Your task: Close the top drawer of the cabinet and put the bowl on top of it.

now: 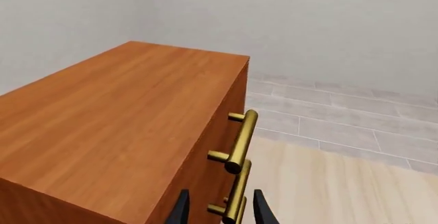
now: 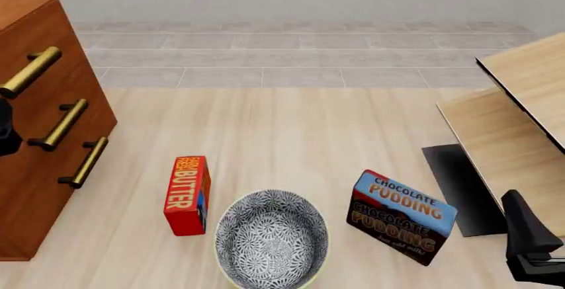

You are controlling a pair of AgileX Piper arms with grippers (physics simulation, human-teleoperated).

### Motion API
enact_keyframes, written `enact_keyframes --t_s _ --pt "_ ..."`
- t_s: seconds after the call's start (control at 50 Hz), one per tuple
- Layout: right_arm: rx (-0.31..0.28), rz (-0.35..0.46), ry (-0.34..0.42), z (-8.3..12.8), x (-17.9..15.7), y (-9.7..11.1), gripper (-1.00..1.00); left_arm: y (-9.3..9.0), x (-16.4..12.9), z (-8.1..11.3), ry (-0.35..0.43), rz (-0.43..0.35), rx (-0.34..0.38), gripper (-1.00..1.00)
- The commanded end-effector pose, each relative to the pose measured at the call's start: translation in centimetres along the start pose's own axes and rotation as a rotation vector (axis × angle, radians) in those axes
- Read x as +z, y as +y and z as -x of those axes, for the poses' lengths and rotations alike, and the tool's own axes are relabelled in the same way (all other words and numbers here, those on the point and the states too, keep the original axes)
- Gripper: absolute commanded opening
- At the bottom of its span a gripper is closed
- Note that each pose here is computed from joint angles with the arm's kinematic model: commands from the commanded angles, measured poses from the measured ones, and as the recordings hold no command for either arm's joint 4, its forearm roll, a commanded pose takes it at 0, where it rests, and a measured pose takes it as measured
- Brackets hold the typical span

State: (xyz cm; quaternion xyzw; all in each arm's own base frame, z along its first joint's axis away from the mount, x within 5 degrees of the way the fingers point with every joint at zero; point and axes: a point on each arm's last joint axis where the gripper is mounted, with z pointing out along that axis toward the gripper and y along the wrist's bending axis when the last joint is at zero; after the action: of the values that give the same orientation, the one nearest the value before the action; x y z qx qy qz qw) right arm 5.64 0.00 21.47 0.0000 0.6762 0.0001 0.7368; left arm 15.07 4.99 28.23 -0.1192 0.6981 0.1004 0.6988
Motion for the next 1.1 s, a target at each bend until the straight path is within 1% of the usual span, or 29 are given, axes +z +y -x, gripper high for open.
enact_keyframes --t_s 0.02,0.08,0.1,0.18,0.24,0.28,0.32,0.36,0.44,0.46,0.48,0.54,0.6,0.62,0.64,0.68,0.72,0.74,0.78,0.8,0.84,0.86,0.88,0.9,0.96,1.0,1.06,1.1 --pt "0.000 0.000 0.000 0.0 0.0 0.0 1.00 0.2 0.3 -0.4 0.013 0.023 -0.014 1.00" --pt "0.000 0.000 0.000 0.0 0.0 0.0 1.00 0.0 0.2 -0.4 0.012 0.007 -0.014 1.00" --pt "0.000 0.000 0.000 0.0 0.0 0.0 1.00 -0.2 0.0 -0.5 0.012 -0.006 -0.027 1.00" --pt "0.000 0.000 0.000 0.0 0.0 0.0 1.00 -0.4 -0.3 -0.4 0.009 -0.016 -0.029 1.00" --pt "0.000 0.000 -0.001 0.0 0.0 0.0 1.00 -0.8 -1.0 -0.2 0.003 -0.046 -0.030 1.00" --pt "0.000 0.000 0.000 0.0 0.0 0.0 1.00 -0.9 -1.1 -0.1 0.002 -0.051 -0.032 1.00" --pt "0.000 0.000 0.000 0.0 0.0 0.0 1.00 -1.3 -1.5 -0.1 0.007 -0.078 -0.039 1.00" --pt "0.000 0.000 0.000 0.0 0.0 0.0 1.00 -1.3 -1.6 -0.1 0.006 -0.084 -0.037 1.00" --pt "0.000 0.000 0.000 0.0 0.0 0.0 1.00 -1.9 -2.1 0.3 0.010 -0.128 -0.054 1.00" --pt "0.000 0.000 0.000 0.0 0.0 0.0 1.00 -2.1 -2.5 0.5 -0.002 -0.146 -0.040 1.00" --pt "0.000 0.000 0.000 0.0 0.0 0.0 1.00 -2.2 -2.5 0.5 0.011 -0.154 -0.058 1.00" --pt "0.000 0.000 0.000 0.0 0.0 0.0 1.00 -2.5 -3.1 0.8 0.007 -0.182 -0.068 1.00" --pt "0.000 0.000 0.000 0.0 0.0 0.0 1.00 -2.9 -3.8 1.1 0.001 -0.227 -0.063 1.00" --pt "0.000 0.000 0.000 0.0 0.0 0.0 1.00 -2.9 -3.8 1.1 0.001 -0.227 -0.063 1.00" --pt "0.000 0.000 0.000 0.0 0.0 0.0 1.00 -3.1 -4.4 1.4 0.007 -0.247 -0.084 1.00" --pt "0.000 0.000 0.000 0.0 0.0 0.0 1.00 -3.1 -4.7 1.6 0.003 -0.255 -0.089 1.00" --pt "0.000 0.000 0.000 0.0 0.0 0.0 1.00 -3.4 -5.3 1.7 0.010 -0.296 -0.081 1.00" --pt "0.000 0.000 0.000 0.0 0.0 0.0 1.00 -3.4 -5.4 1.7 0.010 -0.296 -0.081 1.00" --pt "0.000 0.000 0.000 0.0 0.0 0.0 1.00 -3.6 -5.7 1.6 0.024 -0.327 -0.075 1.00" --pt "0.000 0.000 0.000 0.0 0.0 0.0 1.00 -3.8 -5.8 1.5 0.042 -0.342 -0.089 1.00" --pt "-0.001 0.000 0.000 0.0 0.0 0.0 1.00 -3.9 -6.3 1.6 0.039 -0.366 -0.082 1.00" --pt "0.000 0.000 0.000 0.0 0.0 0.0 1.00 -4.1 -6.2 1.5 0.062 -0.381 -0.098 1.00" --pt "0.000 0.000 0.000 0.0 0.0 0.0 1.00 -4.1 -6.4 1.5 0.065 -0.392 -0.090 1.00" --pt "0.000 0.000 0.000 0.0 0.0 0.0 1.00 -4.1 -6.6 1.5 0.060 -0.398 -0.077 1.00" --pt "0.000 0.000 0.000 0.0 0.0 0.0 1.00 -4.1 -6.8 1.5 0.063 -0.409 -0.078 1.00" --pt "0.000 0.000 -0.001 0.0 0.0 0.0 1.00 -4.3 -6.9 1.6 0.075 -0.432 -0.077 1.00" --pt "0.000 0.000 0.000 0.0 0.0 0.0 1.00 -4.8 -7.0 1.6 0.117 -0.474 -0.088 1.00" --pt "0.000 0.000 0.000 0.0 0.0 0.0 1.00 -4.8 -7.4 1.9 0.117 -0.485 -0.085 1.00"
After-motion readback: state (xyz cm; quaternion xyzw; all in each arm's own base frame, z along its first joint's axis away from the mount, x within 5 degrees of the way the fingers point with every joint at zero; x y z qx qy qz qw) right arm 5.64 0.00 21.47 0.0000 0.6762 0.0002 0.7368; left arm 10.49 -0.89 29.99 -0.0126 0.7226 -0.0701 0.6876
